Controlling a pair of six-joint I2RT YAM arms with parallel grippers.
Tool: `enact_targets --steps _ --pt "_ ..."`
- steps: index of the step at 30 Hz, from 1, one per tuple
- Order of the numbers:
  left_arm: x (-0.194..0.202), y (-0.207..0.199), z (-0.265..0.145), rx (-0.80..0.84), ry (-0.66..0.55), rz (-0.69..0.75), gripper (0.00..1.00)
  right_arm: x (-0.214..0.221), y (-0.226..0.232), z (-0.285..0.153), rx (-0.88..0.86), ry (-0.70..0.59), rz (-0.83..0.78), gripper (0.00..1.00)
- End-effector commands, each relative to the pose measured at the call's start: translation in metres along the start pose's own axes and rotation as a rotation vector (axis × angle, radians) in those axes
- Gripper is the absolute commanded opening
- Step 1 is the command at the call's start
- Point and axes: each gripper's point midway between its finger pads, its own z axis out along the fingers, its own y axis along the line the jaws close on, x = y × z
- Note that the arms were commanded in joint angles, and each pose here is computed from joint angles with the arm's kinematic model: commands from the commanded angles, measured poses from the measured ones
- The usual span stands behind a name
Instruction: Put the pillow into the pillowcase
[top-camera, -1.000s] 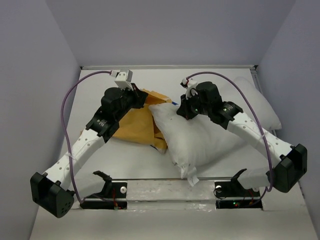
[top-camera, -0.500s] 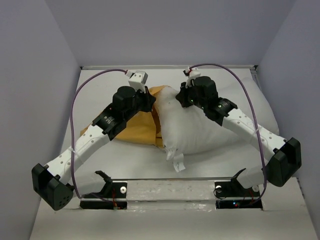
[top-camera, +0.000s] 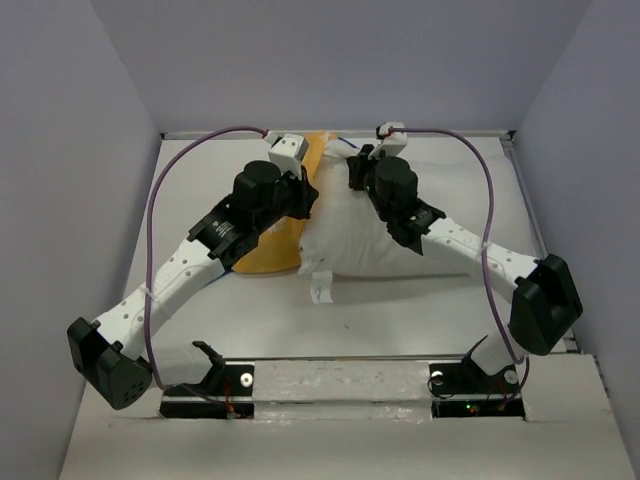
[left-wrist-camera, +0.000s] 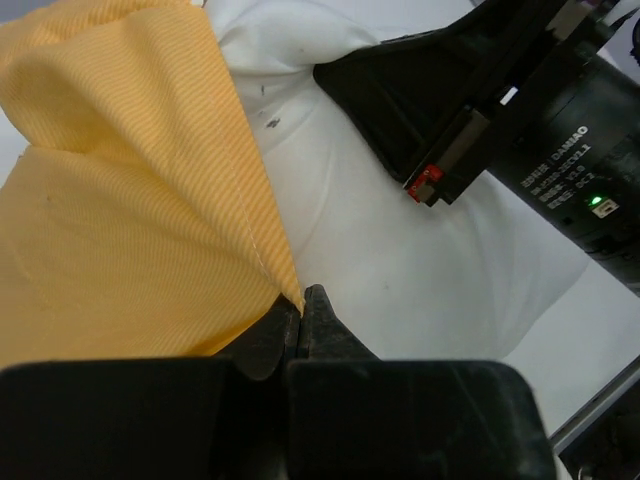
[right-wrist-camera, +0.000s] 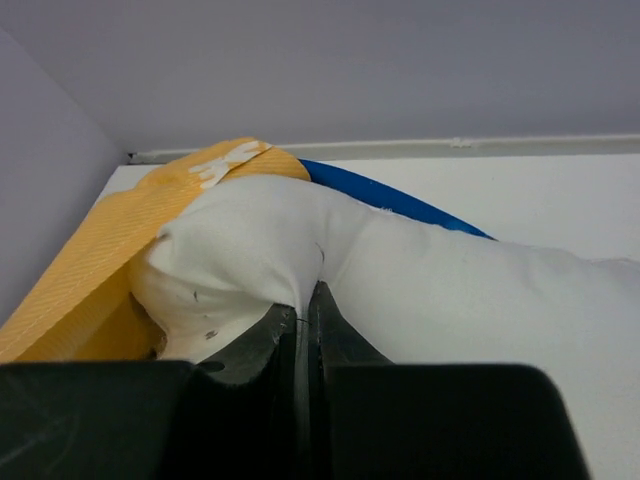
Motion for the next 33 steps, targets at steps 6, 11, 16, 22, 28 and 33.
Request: enact_targets --steps 6,11,16,22,28,33 --pt "-0.043 -0.014 0.004 0.014 -0.087 -0.004 0.0 0.016 0.007 -0.007 -0.057 0.043 -0.002 0.66" --pt "-0.041 -0.015 0.012 0.02 -0.109 -0.047 0.0 0.028 0.03 -0.067 -0.287 0.21 0.013 0.93" --pt "-0.043 -0.016 0.017 0.027 -0.132 -0.078 0.0 0.062 0.048 -0.121 -0.46 0.368 0.035 0.98" --pt "-0.037 -0.012 0.017 0.014 -0.138 -0.095 0.0 0.118 0.061 -0.16 -0.498 0.533 -0.021 0.98" --pt "-0.035 -0.01 0.011 0.011 -0.147 -0.103 0.0 0.174 0.05 -0.158 -0.329 0.663 -0.148 1.0" --pt "-0.018 -0.015 0.01 0.051 -0.113 -0.131 0.0 0.191 0.024 -0.11 -0.064 0.582 -0.202 0.49"
